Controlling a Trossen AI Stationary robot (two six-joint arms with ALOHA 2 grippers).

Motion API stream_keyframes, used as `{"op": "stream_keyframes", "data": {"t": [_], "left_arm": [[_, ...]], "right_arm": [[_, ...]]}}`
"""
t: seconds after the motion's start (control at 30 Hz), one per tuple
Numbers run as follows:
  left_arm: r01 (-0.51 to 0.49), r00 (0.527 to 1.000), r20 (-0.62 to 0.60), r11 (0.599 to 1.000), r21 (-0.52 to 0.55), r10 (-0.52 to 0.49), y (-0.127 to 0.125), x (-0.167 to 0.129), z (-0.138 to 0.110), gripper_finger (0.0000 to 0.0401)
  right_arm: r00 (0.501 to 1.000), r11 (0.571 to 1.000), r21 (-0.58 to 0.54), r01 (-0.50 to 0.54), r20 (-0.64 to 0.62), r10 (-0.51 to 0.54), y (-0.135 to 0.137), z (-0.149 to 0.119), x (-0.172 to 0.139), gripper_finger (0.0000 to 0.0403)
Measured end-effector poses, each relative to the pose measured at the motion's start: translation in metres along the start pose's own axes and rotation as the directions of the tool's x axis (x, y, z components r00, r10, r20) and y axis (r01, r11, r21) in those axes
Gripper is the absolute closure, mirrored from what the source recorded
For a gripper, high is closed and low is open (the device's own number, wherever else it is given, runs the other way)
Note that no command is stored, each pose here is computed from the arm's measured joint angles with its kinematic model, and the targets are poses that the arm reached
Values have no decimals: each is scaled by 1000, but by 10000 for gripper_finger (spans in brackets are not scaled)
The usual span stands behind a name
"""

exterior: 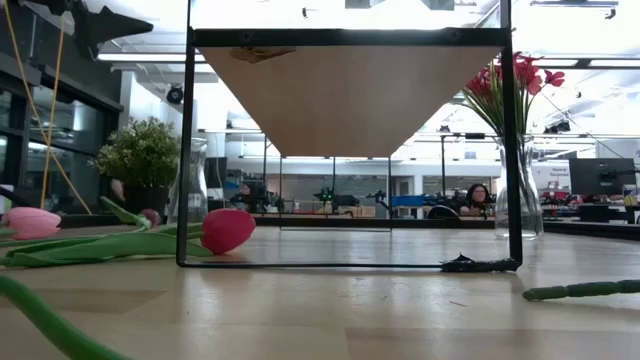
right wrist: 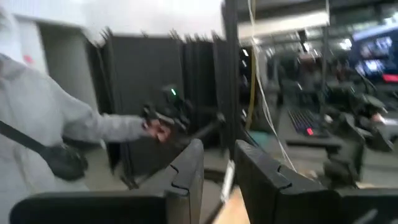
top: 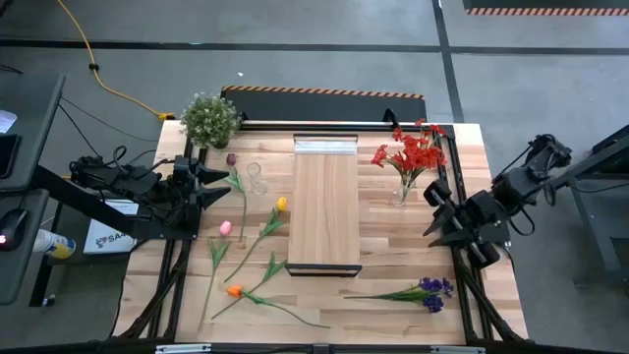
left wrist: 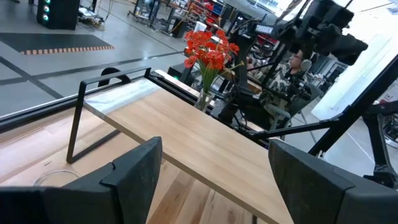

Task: Pick and place flowers into a vace then onto a shelf
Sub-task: Put the violet flowers into the right transparent vase

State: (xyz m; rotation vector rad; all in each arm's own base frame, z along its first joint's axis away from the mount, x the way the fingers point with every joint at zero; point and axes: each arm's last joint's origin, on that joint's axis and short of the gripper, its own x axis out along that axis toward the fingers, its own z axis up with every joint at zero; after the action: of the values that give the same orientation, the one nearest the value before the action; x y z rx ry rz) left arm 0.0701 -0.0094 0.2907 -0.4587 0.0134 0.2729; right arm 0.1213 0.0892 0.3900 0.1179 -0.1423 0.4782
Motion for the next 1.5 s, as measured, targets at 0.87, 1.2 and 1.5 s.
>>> {"op": "stream_keyframes", "data": {"t": [0.87, 1.2, 1.5], "left_arm": [[20, 999, -25, 1000, 9, -20, 0, 0, -2, 75], [20, 999, -25, 1000, 13, -20, 0, 0, -2, 75], [20, 999, -25, 1000, 13, -20, 0, 0, -2, 75]], "right_arm": [[749, 839, 361, 407, -657, -81, 38, -39, 60, 320], [510, 798, 273, 537, -859, -50, 45, -88, 77, 320], [326, 819, 187, 543, -945, 0, 52, -125, 90, 320]]}}
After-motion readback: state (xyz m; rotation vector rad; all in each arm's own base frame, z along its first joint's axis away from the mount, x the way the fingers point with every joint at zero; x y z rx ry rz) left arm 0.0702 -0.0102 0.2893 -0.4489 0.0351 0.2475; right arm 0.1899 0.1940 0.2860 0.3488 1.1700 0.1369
